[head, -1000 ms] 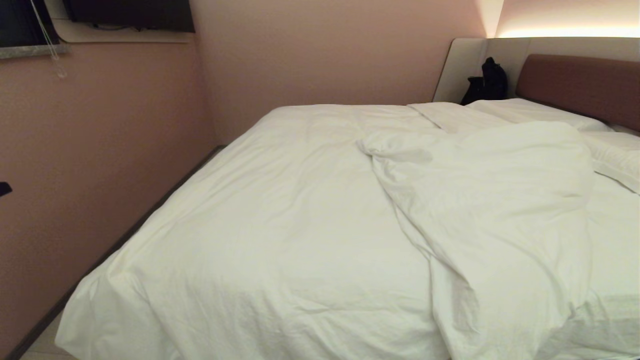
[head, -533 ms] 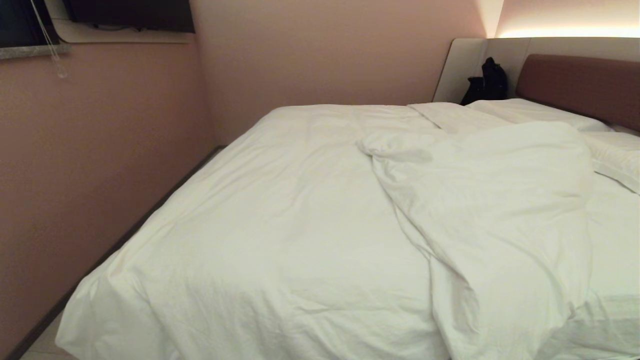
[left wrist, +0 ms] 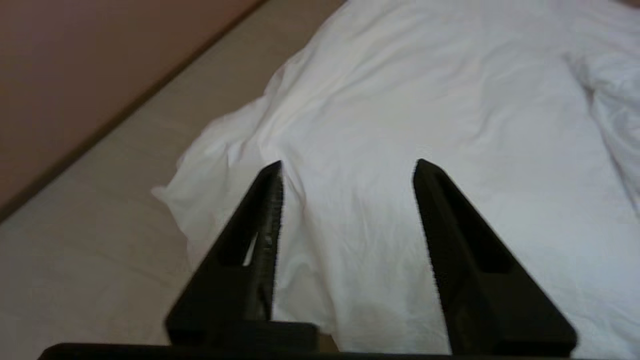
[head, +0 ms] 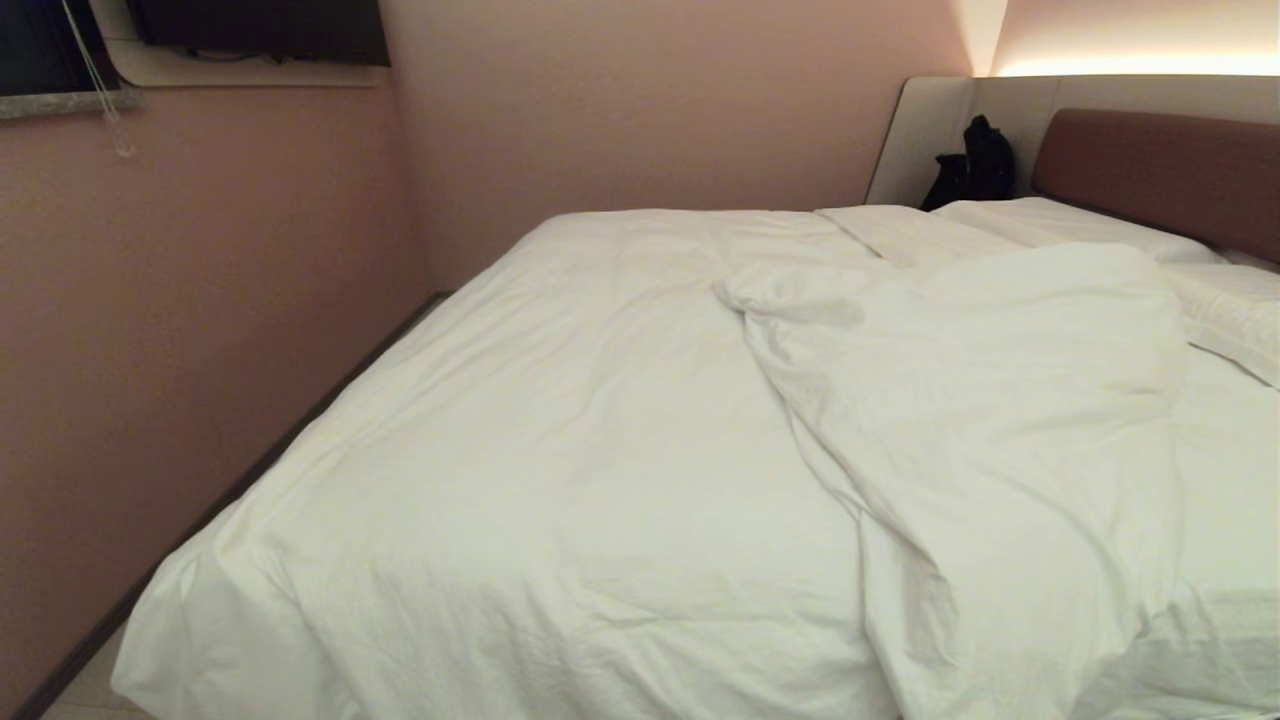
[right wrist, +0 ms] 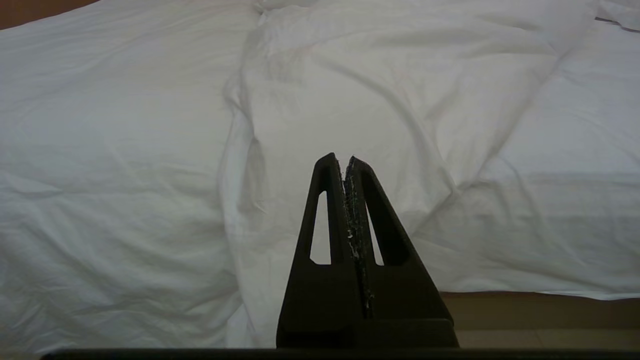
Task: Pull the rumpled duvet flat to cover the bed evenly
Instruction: Hold the folded corner of the quilt
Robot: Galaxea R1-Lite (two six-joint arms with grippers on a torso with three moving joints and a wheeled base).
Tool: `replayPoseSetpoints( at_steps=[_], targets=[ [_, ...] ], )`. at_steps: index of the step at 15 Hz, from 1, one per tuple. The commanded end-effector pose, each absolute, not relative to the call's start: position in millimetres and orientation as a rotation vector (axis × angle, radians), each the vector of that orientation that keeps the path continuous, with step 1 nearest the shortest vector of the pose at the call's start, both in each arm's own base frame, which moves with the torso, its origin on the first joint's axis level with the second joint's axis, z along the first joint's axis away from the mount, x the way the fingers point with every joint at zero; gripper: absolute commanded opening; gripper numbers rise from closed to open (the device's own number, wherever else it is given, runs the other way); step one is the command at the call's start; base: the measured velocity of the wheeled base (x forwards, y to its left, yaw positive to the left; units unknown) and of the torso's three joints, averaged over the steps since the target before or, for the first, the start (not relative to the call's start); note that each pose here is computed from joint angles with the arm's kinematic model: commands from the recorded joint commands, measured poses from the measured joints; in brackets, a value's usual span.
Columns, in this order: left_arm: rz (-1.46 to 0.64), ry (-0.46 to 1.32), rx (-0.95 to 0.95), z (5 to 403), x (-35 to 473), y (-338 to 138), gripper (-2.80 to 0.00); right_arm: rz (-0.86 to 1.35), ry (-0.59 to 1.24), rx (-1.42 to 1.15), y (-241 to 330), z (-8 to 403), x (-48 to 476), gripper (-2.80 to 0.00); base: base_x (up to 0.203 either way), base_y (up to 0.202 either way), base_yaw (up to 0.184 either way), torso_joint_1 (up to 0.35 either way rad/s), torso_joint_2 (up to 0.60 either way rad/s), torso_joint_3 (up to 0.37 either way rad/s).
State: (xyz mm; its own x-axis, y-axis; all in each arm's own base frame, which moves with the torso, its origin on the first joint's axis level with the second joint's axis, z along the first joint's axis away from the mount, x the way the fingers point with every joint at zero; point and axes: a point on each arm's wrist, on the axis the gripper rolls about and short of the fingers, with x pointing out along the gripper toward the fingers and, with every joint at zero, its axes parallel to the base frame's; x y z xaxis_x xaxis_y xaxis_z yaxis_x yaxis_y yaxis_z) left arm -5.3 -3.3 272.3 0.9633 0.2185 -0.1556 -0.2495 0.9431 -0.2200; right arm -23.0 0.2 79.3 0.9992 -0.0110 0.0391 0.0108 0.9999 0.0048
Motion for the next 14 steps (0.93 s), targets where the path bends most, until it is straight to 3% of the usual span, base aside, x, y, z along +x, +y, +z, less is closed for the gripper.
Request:
replayPoseSetpoints(
  at_steps=[1,14],
  targets=[
    [0.192,0.05,-0.222,272,-29,-7,-2.8,-0.011,-0.038,0.004,0,79,-23,-2.8,0.0,0.0,0.0,0.0,0.0,0.0],
    [0.08,-0.183,-0.094,238,-99,3,-2.8,-0.012,-0.038,0.004,0,79,-23,-2.8,0.0,0.0,0.0,0.0,0.0,0.0]
  ],
)
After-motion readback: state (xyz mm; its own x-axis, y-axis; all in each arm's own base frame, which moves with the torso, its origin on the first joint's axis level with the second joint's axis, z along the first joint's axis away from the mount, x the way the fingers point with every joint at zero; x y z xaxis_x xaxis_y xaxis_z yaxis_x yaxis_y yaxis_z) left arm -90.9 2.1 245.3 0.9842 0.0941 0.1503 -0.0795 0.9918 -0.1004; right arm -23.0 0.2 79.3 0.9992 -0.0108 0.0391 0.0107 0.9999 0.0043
